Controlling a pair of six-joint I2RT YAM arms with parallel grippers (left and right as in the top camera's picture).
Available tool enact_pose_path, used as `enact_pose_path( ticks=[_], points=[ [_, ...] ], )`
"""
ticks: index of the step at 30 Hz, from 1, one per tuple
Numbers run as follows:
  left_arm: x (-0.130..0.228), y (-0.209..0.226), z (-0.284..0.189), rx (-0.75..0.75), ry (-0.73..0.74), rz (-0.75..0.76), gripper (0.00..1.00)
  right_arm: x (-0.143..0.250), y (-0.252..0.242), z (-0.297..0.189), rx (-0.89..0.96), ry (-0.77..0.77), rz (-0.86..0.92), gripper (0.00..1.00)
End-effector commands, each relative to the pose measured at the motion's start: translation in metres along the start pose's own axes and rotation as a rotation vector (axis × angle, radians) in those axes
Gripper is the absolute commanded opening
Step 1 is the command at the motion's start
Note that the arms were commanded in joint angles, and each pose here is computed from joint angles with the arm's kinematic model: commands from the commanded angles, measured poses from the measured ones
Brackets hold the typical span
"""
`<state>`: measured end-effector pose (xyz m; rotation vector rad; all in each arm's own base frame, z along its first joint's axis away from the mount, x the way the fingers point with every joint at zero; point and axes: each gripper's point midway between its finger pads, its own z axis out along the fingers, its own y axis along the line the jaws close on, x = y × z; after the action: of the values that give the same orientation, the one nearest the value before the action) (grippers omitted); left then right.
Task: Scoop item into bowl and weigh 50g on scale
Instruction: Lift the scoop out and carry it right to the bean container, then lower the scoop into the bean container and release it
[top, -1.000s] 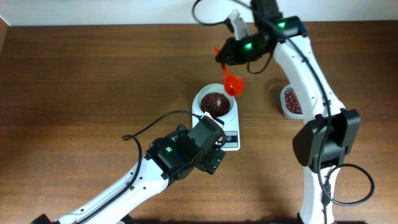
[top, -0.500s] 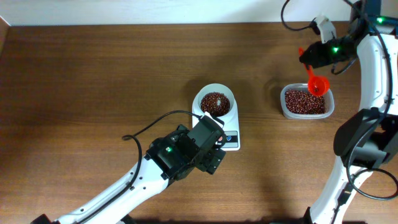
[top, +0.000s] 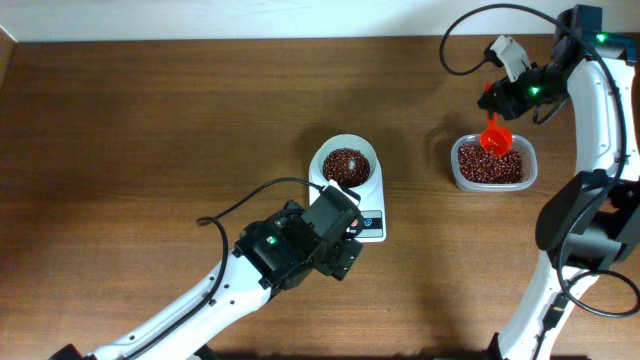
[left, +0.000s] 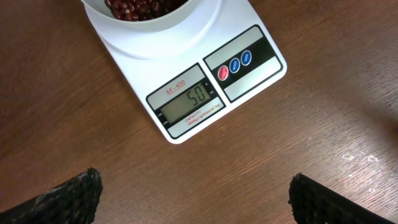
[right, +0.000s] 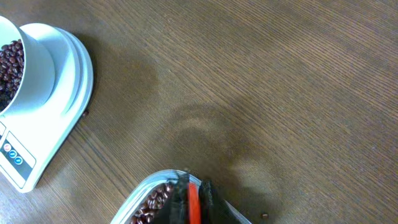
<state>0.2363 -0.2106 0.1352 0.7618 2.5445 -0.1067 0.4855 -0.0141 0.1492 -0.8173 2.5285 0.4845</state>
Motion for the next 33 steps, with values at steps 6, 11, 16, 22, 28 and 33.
enact_pose_path(
  ticks=[6,11,16,22,28,33],
  points=[
    [-0.008,0.001,-0.008,-0.003,-0.032,0.009,0.99,-0.001,-0.009,-0.003,0.065,0.013,0.057,0.29],
    [-0.008,0.001,-0.008,-0.003,-0.032,0.009,0.99,0.004,-0.025,-0.005,0.155,0.039,0.173,0.95],
    [-0.008,0.001,-0.008,-0.003,-0.032,0.009,0.99,0.002,-0.027,-0.005,0.164,0.018,0.332,0.99],
    [-0.009,0.001,-0.008,-0.003,-0.036,0.009,0.99,0.01,-0.009,-0.003,0.088,0.044,0.521,0.93],
    [-0.009,0.001,-0.008,-0.004,-0.036,0.009,0.99,0.017,0.004,-0.001,0.067,0.098,0.535,0.83],
    [-0.011,0.01,-0.008,-0.055,-0.046,0.008,0.99,0.006,0.039,0.016,0.031,0.154,0.516,0.83]
  ],
)
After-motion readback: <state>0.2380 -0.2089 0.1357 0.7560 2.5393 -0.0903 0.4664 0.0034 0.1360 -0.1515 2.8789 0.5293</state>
